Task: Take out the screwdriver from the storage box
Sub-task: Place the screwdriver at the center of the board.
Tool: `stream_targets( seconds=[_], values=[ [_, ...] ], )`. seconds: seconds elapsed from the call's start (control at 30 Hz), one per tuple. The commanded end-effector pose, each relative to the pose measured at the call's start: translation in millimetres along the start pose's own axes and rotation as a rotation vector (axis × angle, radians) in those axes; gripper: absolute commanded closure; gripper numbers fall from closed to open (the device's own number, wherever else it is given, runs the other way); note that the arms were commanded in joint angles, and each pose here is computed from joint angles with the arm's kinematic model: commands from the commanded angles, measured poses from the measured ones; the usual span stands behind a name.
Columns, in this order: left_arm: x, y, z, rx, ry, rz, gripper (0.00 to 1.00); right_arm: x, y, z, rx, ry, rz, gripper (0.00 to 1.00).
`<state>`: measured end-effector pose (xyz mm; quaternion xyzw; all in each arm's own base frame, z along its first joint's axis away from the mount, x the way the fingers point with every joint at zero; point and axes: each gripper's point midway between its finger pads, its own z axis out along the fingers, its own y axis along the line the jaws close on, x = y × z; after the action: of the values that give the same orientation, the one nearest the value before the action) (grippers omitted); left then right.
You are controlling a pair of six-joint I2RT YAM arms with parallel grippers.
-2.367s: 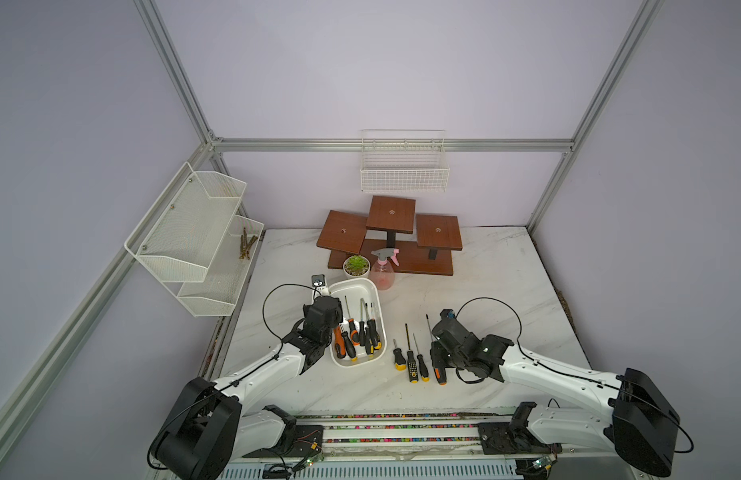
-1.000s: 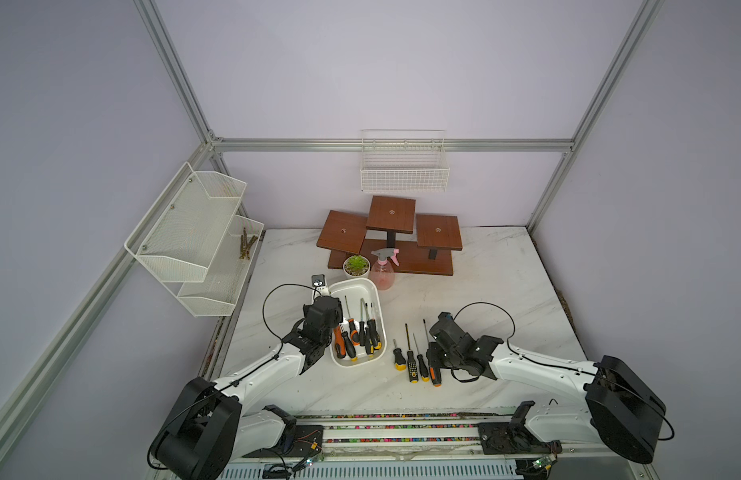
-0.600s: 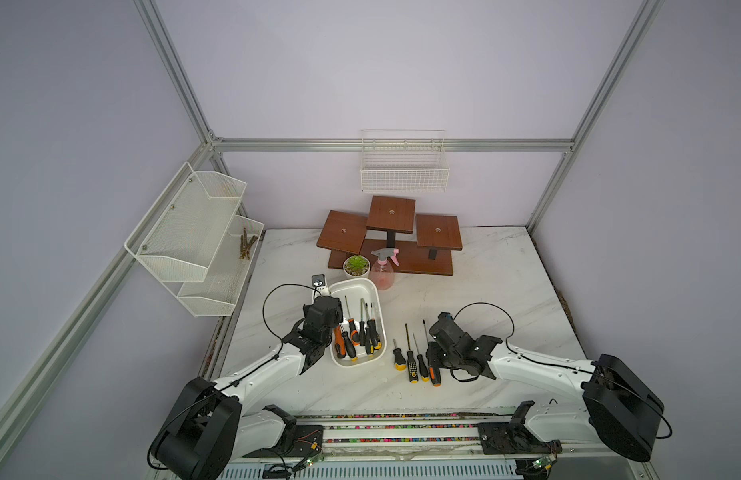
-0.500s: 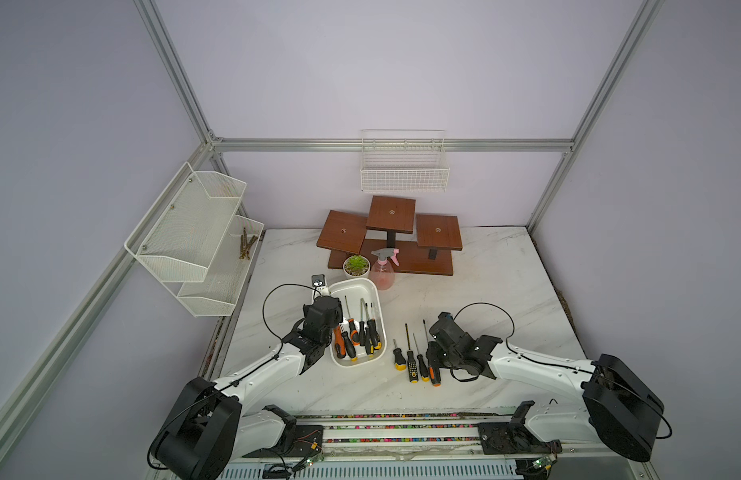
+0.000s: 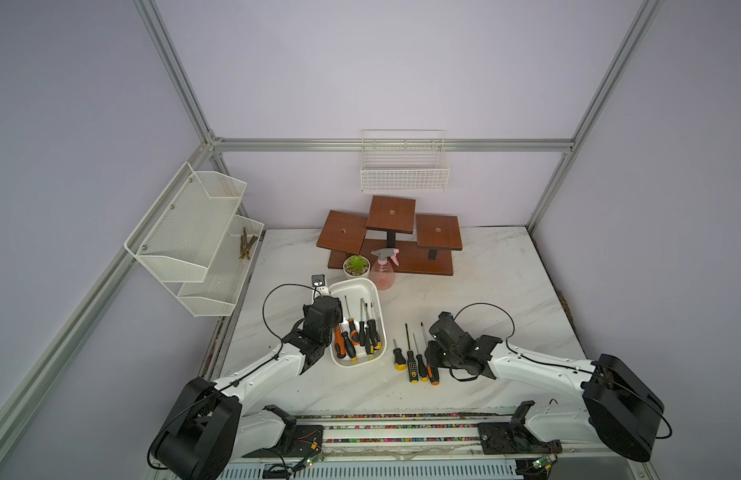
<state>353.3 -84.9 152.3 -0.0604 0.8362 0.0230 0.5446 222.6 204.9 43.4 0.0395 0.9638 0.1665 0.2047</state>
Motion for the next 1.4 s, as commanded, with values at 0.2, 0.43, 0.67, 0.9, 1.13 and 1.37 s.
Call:
stream_targets(
  seconds=[0.2, 0.43, 0.67, 0.9, 1.13, 1.37],
  values=[
    [-26.3, -8.5, -0.4, 0.017, -0.068, -0.033, 1.00, -1.5, -2.7, 2.2, -0.002, -0.008, 0.018, 0.64],
    [-26.7, -8.9, 0.0, 0.017, -0.067, -0.030, 1.00, -7.7, 3.0, -6.5, -0.023, -0.027, 0.022, 0.64],
    [-26.4, -9.1, 0.5, 0.016, -0.065, -0.028, 1.00, -16.4, 10.7, -13.9, -0.038, -0.042, 0.017, 0.63],
    [-26.1, -8.8, 0.1, 0.017, -0.066, -0.029, 1.00, -22.3, 17.8, -22.5, -0.050, -0.047, -0.005, 0.63],
    [-26.6, -8.6, -0.4, 0.017, -0.069, -0.029, 1.00, -38.7, 38.0, -41.1, -0.087, -0.071, -0.065, 0.63],
    [-26.2, -8.1, -1.1, 0.018, -0.069, -0.031, 1.00, -53.1, 63.4, -59.0, -0.092, -0.122, -0.140, 0.60]
  ],
)
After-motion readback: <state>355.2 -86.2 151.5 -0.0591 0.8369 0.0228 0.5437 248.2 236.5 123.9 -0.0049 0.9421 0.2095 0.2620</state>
